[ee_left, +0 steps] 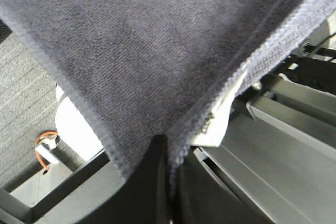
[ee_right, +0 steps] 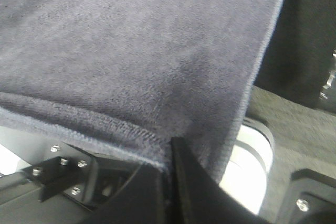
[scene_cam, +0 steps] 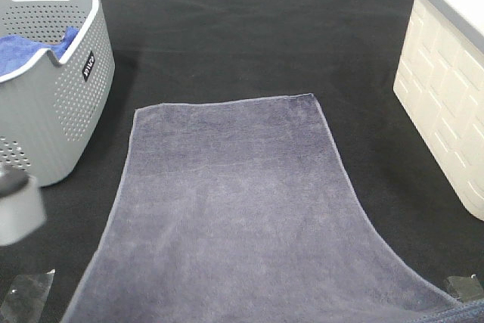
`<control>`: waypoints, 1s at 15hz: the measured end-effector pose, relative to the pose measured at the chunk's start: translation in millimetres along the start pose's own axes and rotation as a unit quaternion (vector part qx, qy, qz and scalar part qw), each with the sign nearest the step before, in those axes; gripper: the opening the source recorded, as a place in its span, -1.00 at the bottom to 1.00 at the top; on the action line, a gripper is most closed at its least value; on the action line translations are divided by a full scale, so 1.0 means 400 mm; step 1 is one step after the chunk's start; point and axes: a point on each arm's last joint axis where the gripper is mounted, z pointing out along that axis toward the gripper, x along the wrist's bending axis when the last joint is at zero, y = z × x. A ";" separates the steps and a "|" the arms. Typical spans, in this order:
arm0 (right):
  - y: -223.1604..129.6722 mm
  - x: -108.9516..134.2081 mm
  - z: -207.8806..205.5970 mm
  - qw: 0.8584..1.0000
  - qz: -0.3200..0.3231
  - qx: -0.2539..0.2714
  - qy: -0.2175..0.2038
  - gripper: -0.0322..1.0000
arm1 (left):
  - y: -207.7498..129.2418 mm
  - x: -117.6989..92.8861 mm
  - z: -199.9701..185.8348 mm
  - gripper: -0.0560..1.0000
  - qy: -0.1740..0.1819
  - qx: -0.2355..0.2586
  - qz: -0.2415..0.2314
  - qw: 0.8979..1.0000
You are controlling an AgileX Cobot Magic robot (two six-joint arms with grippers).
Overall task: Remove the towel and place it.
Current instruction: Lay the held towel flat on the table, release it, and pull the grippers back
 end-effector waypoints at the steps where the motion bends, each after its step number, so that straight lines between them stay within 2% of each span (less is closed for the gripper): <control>1: 0.011 -0.006 0.009 1.000 0.005 0.016 -0.008 -0.90 | 0.008 0.000 0.015 -0.89 0.006 0.010 -0.003 1.000; 6: 0.073 -0.040 0.078 0.991 0.007 0.125 -0.038 -0.90 | 0.069 0.009 0.126 -0.89 0.050 0.070 -0.001 0.996; 10: 0.110 -0.066 0.144 0.976 0.014 0.214 -0.043 -0.90 | 0.099 0.025 0.207 -0.89 0.077 0.115 -0.002 0.990; 12: 0.124 -0.080 0.179 0.966 0.021 0.255 -0.044 -0.90 | 0.132 0.051 0.229 -0.89 0.078 0.130 -0.009 0.988; 15: 0.140 -0.099 0.229 0.951 0.035 0.304 -0.043 -0.90 | 0.174 0.107 0.241 -0.89 0.055 0.152 -0.034 0.986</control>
